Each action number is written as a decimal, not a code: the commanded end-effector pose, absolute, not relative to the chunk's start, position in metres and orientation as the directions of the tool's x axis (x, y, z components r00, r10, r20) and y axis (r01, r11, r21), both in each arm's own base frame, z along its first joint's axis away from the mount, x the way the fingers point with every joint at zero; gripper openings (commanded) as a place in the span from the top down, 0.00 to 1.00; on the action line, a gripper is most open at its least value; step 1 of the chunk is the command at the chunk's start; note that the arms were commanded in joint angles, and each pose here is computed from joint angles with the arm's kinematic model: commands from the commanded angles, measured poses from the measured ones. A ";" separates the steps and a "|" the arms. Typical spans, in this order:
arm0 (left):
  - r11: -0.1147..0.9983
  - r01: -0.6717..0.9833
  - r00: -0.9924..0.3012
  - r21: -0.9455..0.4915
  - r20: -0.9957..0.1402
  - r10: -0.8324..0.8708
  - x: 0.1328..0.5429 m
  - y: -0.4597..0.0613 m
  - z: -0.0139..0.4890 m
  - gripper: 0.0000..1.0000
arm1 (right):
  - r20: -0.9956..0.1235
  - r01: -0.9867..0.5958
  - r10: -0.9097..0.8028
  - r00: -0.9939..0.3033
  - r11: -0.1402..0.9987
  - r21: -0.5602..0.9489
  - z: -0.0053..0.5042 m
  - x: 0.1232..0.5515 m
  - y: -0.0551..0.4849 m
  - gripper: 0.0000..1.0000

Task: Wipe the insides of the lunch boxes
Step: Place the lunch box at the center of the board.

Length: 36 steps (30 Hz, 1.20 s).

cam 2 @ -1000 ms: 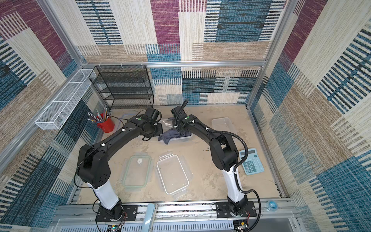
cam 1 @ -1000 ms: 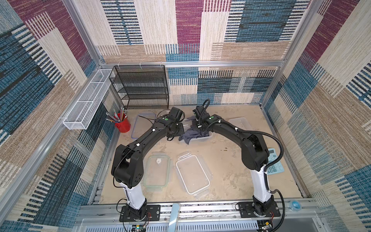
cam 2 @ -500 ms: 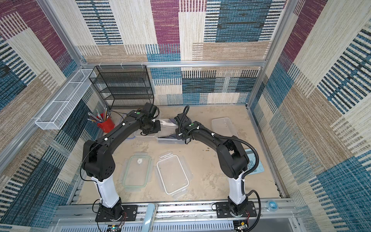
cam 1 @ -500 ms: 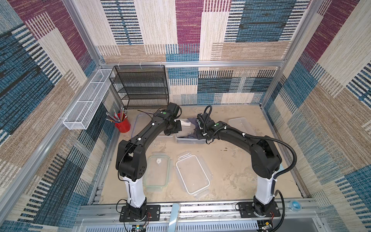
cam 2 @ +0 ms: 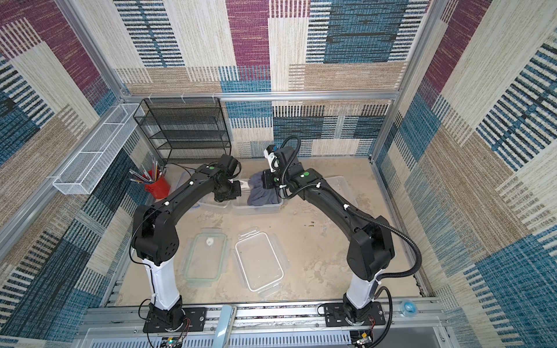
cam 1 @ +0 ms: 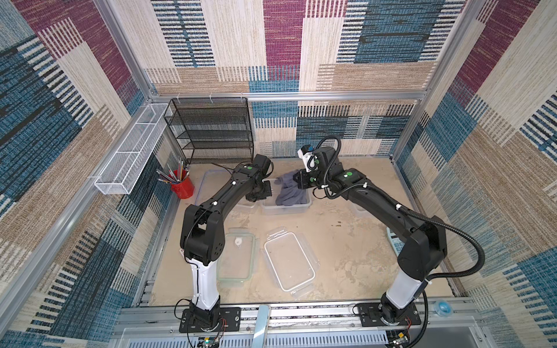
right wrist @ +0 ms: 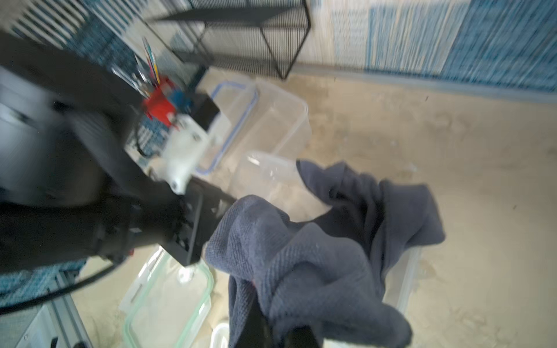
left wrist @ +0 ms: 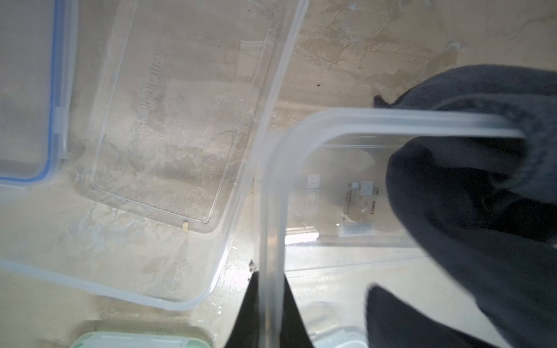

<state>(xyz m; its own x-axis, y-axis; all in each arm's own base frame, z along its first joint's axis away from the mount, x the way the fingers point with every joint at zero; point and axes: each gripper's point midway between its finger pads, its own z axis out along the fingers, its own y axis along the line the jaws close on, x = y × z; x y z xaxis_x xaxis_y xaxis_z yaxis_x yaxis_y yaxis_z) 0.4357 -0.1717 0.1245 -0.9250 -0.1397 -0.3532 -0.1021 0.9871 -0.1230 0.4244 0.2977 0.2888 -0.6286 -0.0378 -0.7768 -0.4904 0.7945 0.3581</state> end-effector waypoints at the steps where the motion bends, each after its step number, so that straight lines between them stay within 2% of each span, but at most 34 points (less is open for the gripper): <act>1: 0.983 -0.115 -0.920 -0.147 -0.357 -0.161 0.440 -0.176 0.123 1.00 | -0.855 -0.490 0.042 -0.518 0.804 0.337 0.348 0.436 0.281 1.00; 5: 0.982 -0.111 -0.926 -0.152 -0.344 -0.158 0.444 -0.180 0.117 1.00 | -0.909 -0.442 0.105 -0.403 0.847 0.294 0.402 0.434 0.240 1.00; 9: 0.980 -0.109 -0.931 -0.168 -0.328 -0.160 0.447 -0.186 0.111 1.00 | -0.934 -0.380 0.137 -0.330 0.886 0.265 0.428 0.420 0.201 1.00; 21: 0.986 -0.089 -0.944 -0.144 -0.304 -0.129 0.449 -0.193 0.092 1.00 | -0.947 -0.157 0.209 -0.243 0.955 0.251 0.421 0.366 0.106 1.00; 24: 0.986 -0.087 -0.946 -0.142 -0.298 -0.126 0.449 -0.194 0.089 1.00 | -0.934 -0.183 0.216 -0.285 0.944 0.274 0.407 0.359 0.110 1.00; 27: 0.988 -0.073 -0.947 -0.140 -0.301 -0.112 0.451 -0.196 0.088 1.00 | -0.893 -0.282 0.219 -0.393 0.895 0.344 0.372 0.356 0.137 1.00; 31: 0.989 -0.046 -0.948 -0.138 -0.307 -0.087 0.455 -0.201 0.088 1.00 | -0.812 -0.333 0.224 -0.539 0.829 0.450 0.323 0.354 0.164 1.00; 36: 0.990 -0.021 -0.948 -0.137 -0.311 -0.064 0.456 -0.205 0.088 1.00 | -0.761 -0.367 0.210 -0.613 0.778 0.510 0.297 0.344 0.178 1.00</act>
<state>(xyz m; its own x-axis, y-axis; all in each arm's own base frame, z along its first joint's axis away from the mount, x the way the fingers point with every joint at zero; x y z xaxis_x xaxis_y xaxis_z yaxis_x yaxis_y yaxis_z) 0.4584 -0.2003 0.0929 -0.9392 -0.1002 -0.3284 -0.0587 0.9892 -0.1341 0.3477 0.1600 0.2834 -0.6200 0.1909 -0.7610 -0.2837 0.8498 0.4443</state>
